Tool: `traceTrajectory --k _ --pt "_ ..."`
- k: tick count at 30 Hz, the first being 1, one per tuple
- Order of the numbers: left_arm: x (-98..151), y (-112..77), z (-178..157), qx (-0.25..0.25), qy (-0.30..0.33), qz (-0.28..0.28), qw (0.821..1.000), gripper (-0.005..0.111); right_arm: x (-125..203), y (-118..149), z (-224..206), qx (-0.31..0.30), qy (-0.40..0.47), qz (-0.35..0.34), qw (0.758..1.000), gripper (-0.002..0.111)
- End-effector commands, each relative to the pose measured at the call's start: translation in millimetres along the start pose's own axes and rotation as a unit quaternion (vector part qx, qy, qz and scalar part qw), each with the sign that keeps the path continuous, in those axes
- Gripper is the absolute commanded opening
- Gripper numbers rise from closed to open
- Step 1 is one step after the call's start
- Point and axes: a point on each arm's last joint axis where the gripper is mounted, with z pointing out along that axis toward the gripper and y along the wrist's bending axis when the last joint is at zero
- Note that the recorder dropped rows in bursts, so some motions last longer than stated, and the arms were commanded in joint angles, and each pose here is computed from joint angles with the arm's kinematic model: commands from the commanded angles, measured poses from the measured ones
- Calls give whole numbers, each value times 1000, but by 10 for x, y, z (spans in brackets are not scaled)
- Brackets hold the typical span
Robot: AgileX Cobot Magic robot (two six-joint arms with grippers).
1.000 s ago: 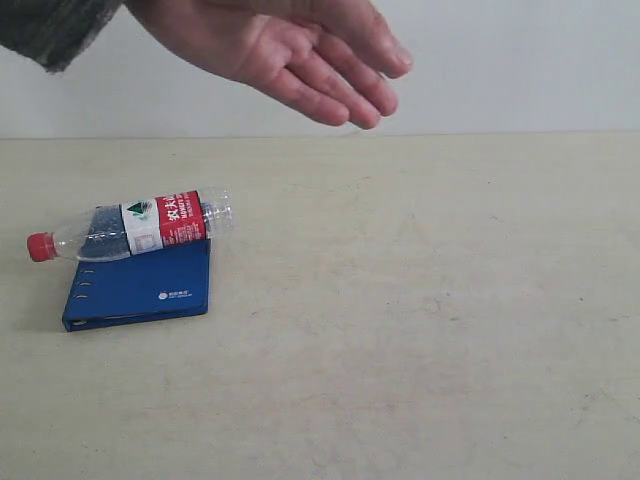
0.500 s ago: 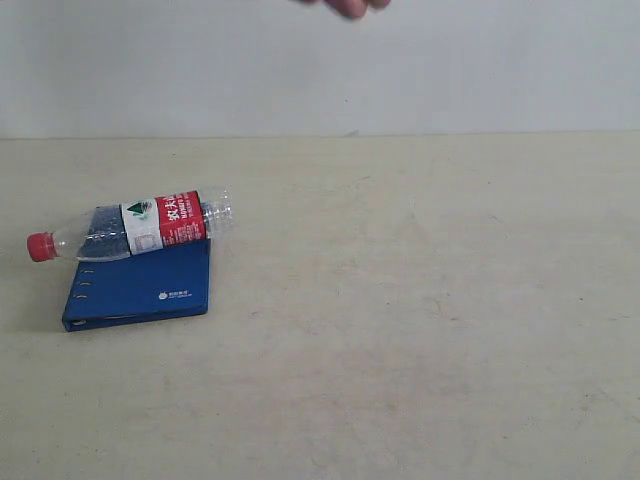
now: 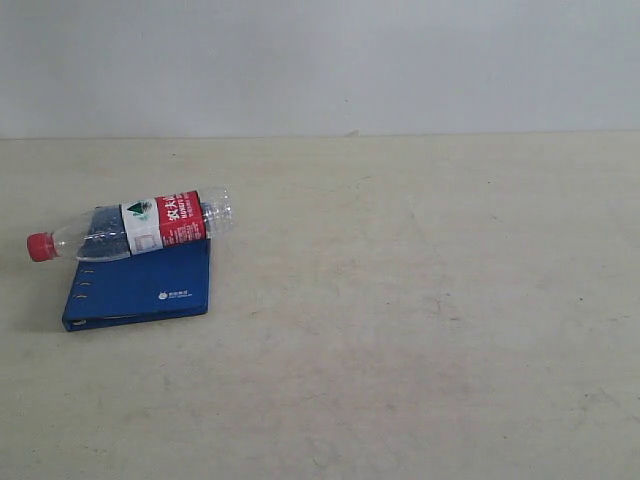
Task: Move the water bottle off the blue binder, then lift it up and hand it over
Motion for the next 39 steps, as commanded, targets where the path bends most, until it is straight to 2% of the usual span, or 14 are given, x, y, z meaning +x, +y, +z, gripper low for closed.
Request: traceTrajectory --k 1,3,7,10,14,16,18,20,24,27,30,32,37,39 --pt "0 -4 -2 3 -1 -2 1000 4 243 87 540 -201 307 -23 930 3" --pt "0 -4 -2 3 -1 -2 1000 4 401 -78 768 -228 381 13 896 3" --pt "0 -4 -2 3 -1 -2 1000 4 713 -352 1151 -250 406 79 876 3" --pt "0 -4 -2 3 -1 -2 1000 4 1005 -271 1360 -296 413 77 858 3" --pt "0 -4 -2 3 -1 -2 1000 4 1453 168 1553 -345 440 -35 828 3" --pt "0 -4 -2 3 -1 -2 1000 4 1691 336 1686 -321 448 -191 812 3" --pt "0 -4 -2 3 -1 -2 1000 4 1835 470 1830 -273 451 -295 797 3" --pt "0 -4 -2 3 -1 -2 1000 4 1917 636 1951 -241 452 -353 783 3" --pt "0 -4 -2 3 -1 -2 1000 4 2057 941 2175 -259 433 -363 783 4" --pt "0 -4 -2 3 -1 -2 1000 4 2213 1101 2333 -284 419 -360 784 20" --pt "0 -4 -2 3 -1 -2 1000 4 2416 1130 2484 -280 422 -363 782 45" --pt "0 -4 -2 3 -1 -2 1000 4 2593 1127 2576 -274 427 -373 777 55" --pt "0 -4 -2 3 -1 -2 1000 4 2949 1194 2757 -302 408 -426 749 58" --pt "0 -4 -2 3 -1 -2 1000 4 3048 1238 2875 -305 394 -440 747 58"
